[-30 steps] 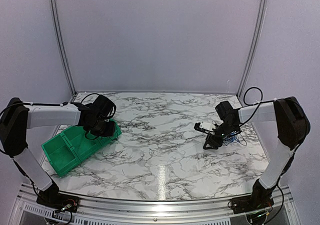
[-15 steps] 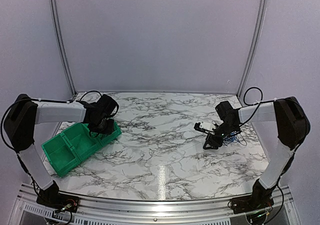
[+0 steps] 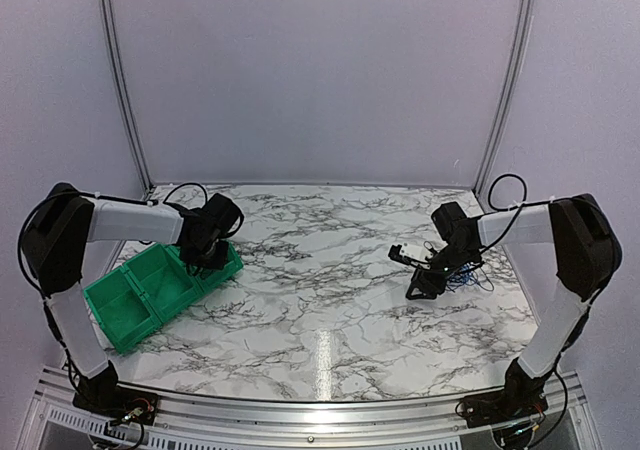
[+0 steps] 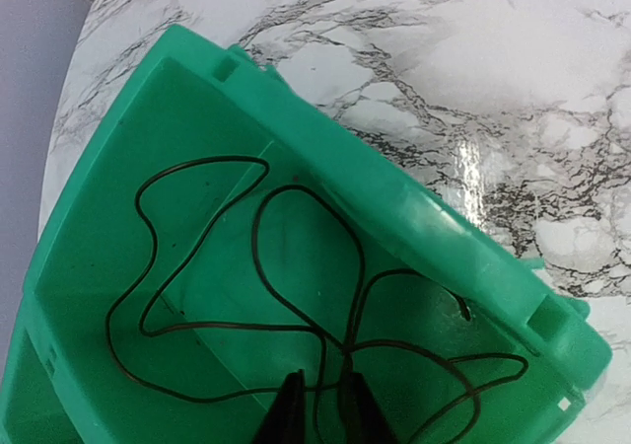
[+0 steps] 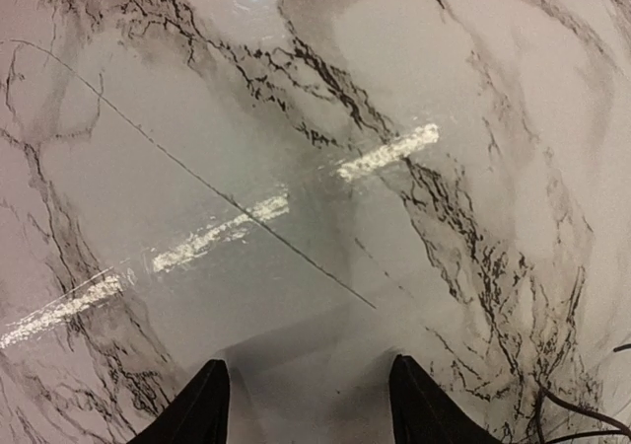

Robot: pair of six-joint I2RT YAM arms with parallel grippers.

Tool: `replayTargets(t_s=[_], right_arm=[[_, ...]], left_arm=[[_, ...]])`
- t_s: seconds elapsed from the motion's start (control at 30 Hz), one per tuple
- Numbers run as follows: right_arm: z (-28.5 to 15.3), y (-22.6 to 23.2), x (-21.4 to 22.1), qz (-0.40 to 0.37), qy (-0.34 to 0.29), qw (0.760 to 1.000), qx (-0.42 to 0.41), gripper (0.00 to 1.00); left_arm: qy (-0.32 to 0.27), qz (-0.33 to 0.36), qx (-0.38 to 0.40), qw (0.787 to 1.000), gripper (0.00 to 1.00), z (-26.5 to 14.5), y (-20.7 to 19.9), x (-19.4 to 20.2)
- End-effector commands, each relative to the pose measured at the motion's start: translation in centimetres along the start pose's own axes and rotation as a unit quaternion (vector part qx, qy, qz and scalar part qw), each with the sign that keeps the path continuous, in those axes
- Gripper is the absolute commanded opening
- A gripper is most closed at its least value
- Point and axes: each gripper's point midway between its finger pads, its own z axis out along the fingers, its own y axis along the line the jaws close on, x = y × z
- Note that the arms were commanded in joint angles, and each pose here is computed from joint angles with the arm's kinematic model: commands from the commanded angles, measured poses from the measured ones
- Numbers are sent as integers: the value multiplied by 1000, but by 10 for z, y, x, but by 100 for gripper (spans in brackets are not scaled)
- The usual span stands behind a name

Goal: Untangle the cables

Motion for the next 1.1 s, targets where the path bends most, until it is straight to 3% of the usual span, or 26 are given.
replayTargets(t_s=[0.0,0.07,0.13,0.33,0.53,0.63,0.73,0.8,0.97,1.07], right_arm=[[-38,8,-35,20,-65,997,-24,56],[-61,-1,-50,26,-97,995,-17,56],[-82,-15,-59,33,-117,993,-1,56],[-123,-71,-47,95,-118,985,84,56],[-114,-112,-6,117,-31,973,194,50],[-104,-120,-1,133,-16,972,194,50],[-91,-124,-10,156,-28,974,163,53],[-84,-130,-14,171,-31,973,153,53],[-61,-139,-15,191,-25,973,125,53],[-54,-141,-17,196,-27,974,113,43]], left_arm=[[-17,-15,20,1000,29,-35,16,-10],[-28,-18,43,999,41,-50,17,-13],[-38,-14,61,997,46,-62,19,-16],[-81,7,150,985,50,-110,7,-27],[-172,65,265,947,58,-172,-58,-46],[-189,69,289,936,67,-186,-89,-56],[-193,32,334,922,85,-194,-109,-61],[-203,5,371,906,91,-203,-120,-65],[-223,-33,422,878,91,-217,-131,-64],[-214,-32,428,877,87,-213,-136,-57]])
